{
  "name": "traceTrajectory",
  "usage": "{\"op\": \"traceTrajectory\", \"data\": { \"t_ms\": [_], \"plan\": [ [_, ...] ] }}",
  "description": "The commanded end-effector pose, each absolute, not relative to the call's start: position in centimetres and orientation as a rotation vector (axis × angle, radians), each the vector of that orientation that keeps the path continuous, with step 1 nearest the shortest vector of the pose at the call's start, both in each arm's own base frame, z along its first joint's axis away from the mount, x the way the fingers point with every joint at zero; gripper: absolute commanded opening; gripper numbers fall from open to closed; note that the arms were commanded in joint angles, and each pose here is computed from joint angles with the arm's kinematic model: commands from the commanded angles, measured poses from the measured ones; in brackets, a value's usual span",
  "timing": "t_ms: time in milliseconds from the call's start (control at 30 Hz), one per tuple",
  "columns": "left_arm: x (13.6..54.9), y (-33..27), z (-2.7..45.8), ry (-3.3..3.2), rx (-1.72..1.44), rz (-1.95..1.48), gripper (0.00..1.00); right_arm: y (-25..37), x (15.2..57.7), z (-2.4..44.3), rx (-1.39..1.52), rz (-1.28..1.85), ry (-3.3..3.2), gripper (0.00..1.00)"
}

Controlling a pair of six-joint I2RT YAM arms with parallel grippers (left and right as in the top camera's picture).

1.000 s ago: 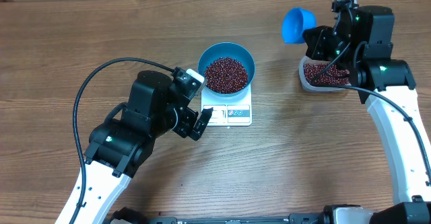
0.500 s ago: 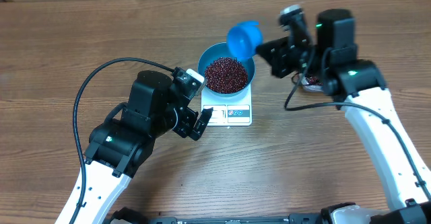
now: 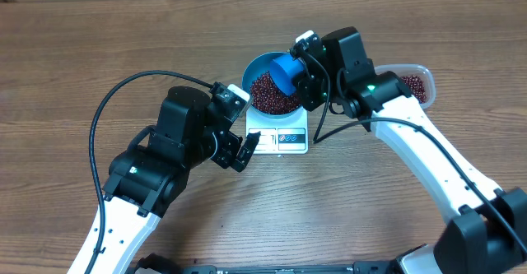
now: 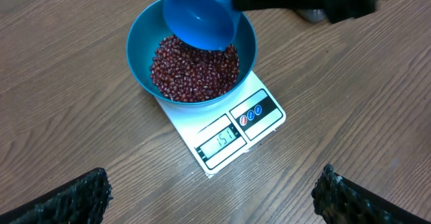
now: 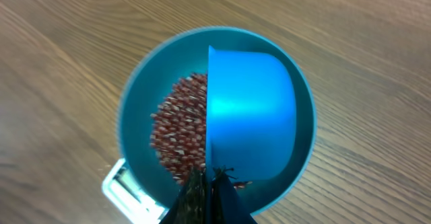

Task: Scoop item into bowl and weigh 150g on scale
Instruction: 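Tip the scoop with the right gripper to add a few beans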

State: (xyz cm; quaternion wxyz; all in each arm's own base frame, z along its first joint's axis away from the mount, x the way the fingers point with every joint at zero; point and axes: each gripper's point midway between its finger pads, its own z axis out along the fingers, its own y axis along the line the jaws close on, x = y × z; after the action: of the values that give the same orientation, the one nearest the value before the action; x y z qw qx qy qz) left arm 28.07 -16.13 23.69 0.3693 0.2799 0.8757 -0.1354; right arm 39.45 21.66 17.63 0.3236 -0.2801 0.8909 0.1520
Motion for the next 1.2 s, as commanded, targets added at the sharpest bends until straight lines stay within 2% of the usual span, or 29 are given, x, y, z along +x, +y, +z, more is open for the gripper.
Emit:
{"op": "traceTrajectory", "data": {
  "t_ms": [0,167,600,1167],
  "plan": [
    [28.0,-16.2,23.5,2.244,0.744,-0.353,0.99,21.2,40.3,16.3,-0.734,0.336,2.353,0.04],
    [28.0,-16.3,23.4,2.247,0.745,-0.353,0.99,21.4,40.4,14.2,-0.737,0.340,2.406,0.04],
    [28.1,-16.3,23.3,2.250,0.745,-0.353,1.00,24.6,38.2,13.8,-0.845,0.372,2.398,0.04],
    [28.1,-16.3,23.3,2.250,0.745,-0.353,1.00,24.0,40.0,19.3,-0.767,0.377,2.265,0.04]
  ]
}}
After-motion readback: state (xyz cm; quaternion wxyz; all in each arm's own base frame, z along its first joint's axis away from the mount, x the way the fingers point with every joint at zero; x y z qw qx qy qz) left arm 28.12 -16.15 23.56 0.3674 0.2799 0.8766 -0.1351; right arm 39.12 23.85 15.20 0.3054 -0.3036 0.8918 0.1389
